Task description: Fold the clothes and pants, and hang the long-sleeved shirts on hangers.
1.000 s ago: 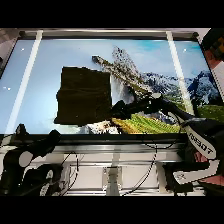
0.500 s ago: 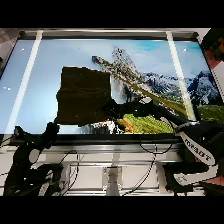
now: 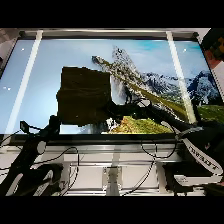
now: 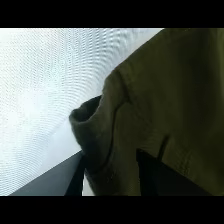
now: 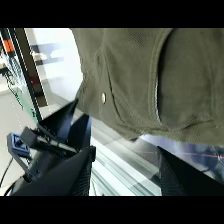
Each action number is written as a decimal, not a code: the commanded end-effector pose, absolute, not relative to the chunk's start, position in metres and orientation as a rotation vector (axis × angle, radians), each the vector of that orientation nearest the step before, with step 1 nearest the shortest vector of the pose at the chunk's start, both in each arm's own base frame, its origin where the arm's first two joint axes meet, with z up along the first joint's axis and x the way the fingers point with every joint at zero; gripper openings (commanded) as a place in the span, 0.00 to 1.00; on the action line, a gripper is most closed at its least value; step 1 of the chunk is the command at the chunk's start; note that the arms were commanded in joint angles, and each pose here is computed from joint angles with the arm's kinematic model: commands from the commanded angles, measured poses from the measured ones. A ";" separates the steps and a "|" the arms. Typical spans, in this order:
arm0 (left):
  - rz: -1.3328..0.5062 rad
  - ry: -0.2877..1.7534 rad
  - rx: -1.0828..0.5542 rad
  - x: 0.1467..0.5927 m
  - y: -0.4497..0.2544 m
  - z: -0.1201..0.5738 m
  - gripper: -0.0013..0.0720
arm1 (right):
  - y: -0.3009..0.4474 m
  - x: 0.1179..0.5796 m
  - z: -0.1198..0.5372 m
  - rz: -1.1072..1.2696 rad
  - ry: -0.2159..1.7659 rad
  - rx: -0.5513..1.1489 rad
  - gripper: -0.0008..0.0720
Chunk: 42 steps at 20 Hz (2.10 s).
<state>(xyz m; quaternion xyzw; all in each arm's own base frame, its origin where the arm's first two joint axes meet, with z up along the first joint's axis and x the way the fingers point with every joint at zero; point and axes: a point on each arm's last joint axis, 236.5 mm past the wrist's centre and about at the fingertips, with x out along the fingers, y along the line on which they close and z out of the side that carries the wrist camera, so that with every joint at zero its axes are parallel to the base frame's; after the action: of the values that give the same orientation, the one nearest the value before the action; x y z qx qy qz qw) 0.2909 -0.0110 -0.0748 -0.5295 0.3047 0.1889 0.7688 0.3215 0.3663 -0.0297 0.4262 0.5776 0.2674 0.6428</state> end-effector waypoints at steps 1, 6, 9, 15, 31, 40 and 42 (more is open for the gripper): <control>0.393 0.630 -1.155 0.299 -0.011 -0.073 0.48 | 0.372 0.313 -0.027 0.623 1.323 0.954 0.62; 0.399 0.638 -1.154 0.298 -0.011 -0.076 0.48 | 0.374 0.309 -0.025 0.627 1.343 0.965 0.62; 0.381 0.609 -1.159 0.303 -0.010 -0.070 0.04 | 0.371 0.315 -0.027 0.563 1.350 1.022 0.61; 0.219 0.456 -1.096 0.336 -0.019 -0.012 0.03 | 0.349 0.311 -0.051 0.428 1.383 0.950 0.47; 0.007 0.604 -0.916 0.322 -0.095 -0.004 0.03 | 0.314 0.306 -0.083 0.128 1.299 1.215 0.49; -0.055 0.517 -0.891 0.320 -0.095 0.028 0.03 | 0.317 0.332 -0.100 0.076 1.263 1.208 0.62; -0.049 0.525 -0.889 0.319 -0.094 0.026 0.03 | 0.320 0.338 -0.103 0.073 1.258 1.204 0.62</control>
<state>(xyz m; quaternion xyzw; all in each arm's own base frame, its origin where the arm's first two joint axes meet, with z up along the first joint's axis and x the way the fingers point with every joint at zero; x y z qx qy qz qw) 0.3204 -0.0943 0.0234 -0.4267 0.2530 -0.0219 0.8680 0.3281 0.3169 -0.0989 0.5293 0.5570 0.0360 0.6390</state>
